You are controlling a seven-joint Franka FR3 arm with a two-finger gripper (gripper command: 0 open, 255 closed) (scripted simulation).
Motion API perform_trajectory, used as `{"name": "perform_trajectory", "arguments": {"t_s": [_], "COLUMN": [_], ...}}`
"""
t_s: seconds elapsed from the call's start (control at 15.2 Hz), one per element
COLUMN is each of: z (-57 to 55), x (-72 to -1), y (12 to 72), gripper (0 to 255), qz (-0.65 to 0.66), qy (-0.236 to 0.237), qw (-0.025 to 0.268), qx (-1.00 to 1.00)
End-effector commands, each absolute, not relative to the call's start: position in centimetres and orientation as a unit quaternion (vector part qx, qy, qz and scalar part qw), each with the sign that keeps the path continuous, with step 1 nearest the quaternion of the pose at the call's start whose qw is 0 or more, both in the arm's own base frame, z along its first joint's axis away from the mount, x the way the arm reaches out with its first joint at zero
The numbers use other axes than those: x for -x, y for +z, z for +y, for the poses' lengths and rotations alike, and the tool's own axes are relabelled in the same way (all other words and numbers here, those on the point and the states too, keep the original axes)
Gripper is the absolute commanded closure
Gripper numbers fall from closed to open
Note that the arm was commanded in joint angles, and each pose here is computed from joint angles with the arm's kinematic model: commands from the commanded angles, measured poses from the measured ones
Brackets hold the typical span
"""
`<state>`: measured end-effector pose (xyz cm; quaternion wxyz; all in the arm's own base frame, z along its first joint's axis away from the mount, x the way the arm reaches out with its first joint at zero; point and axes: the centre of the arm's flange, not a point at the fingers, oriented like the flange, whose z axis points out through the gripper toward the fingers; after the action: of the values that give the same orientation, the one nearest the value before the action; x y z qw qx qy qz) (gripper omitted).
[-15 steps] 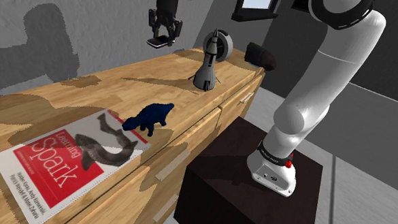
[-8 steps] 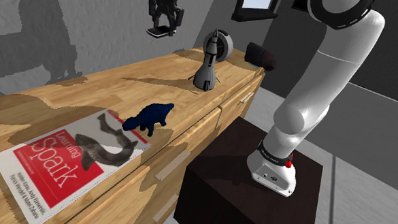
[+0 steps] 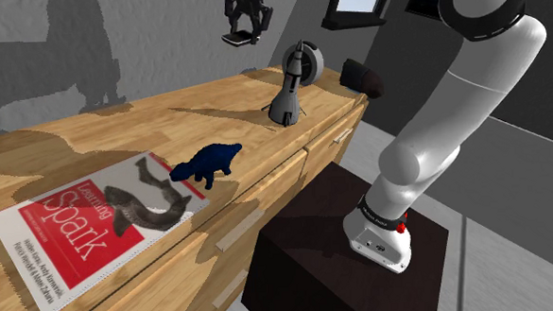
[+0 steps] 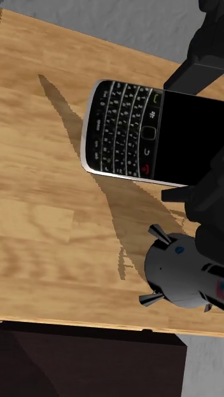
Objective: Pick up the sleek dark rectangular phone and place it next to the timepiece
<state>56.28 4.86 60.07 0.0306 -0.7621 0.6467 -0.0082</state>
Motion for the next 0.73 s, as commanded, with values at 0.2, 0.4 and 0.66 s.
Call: {"name": "perform_trajectory", "arguments": {"t_s": [0.2,0.4,0.66], "z": [-1.5,-5.4,-10.6], "x": [-55.3,-54.5,-53.6], "y": [60.1,60.1,60.1], "gripper": [255,255,255], "qz": [0.646,0.646,0.646], "qy": [-0.008,-0.008,-0.008], "qw": [0.031,0.031,0.031], "qx": [0.763,0.763,0.763]}}
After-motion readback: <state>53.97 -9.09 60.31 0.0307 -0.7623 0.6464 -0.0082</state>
